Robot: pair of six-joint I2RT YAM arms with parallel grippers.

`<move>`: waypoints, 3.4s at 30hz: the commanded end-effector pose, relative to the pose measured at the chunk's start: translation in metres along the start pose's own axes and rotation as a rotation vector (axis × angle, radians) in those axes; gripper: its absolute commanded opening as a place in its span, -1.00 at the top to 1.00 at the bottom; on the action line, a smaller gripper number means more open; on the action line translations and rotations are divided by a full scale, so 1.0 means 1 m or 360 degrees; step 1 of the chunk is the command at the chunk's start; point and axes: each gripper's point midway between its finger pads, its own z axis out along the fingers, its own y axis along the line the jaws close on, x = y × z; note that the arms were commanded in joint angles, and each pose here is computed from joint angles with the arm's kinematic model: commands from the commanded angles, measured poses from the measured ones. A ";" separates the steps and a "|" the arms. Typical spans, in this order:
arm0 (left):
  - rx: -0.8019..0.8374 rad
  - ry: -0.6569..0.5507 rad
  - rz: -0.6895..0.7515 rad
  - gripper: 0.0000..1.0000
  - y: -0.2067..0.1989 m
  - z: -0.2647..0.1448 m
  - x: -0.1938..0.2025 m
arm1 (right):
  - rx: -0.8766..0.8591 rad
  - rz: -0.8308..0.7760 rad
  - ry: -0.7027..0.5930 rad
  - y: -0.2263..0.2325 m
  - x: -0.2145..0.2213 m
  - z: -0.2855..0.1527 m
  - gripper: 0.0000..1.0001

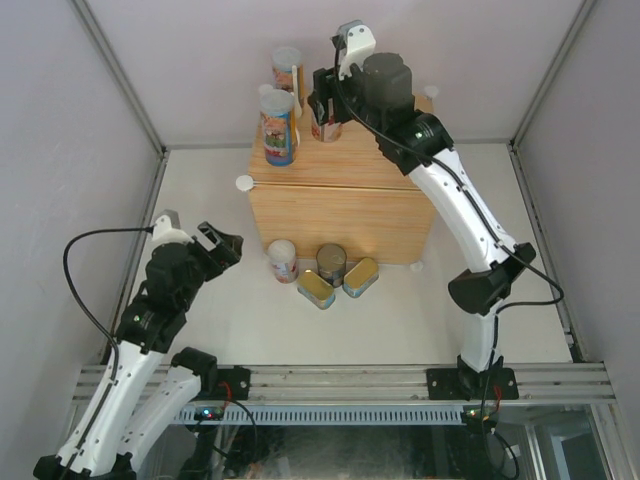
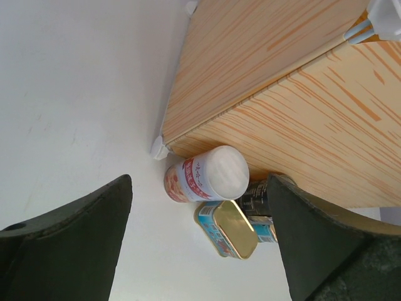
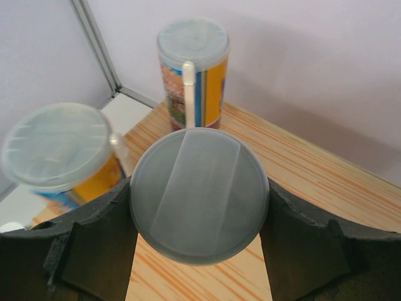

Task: Place and organize the canned foods onto the counter
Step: Place the canned food on the counter.

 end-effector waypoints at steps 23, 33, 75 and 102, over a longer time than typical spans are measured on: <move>0.0309 0.0044 0.0348 -0.81 -0.047 0.030 0.022 | 0.0018 0.0078 -0.0196 -0.050 -0.032 0.023 1.00; 0.0279 0.0057 0.0395 -0.83 -0.043 0.035 0.027 | -0.0024 0.0107 -0.0165 -0.048 -0.020 0.036 0.64; 0.0199 -0.0120 0.0309 -0.89 -0.017 0.022 0.024 | 0.0162 0.0126 -0.0227 -0.044 -0.034 -0.023 -0.92; 0.0226 -0.0119 0.0358 -0.87 -0.016 0.015 0.030 | 0.0129 0.0244 0.0035 -0.014 0.025 -0.044 0.61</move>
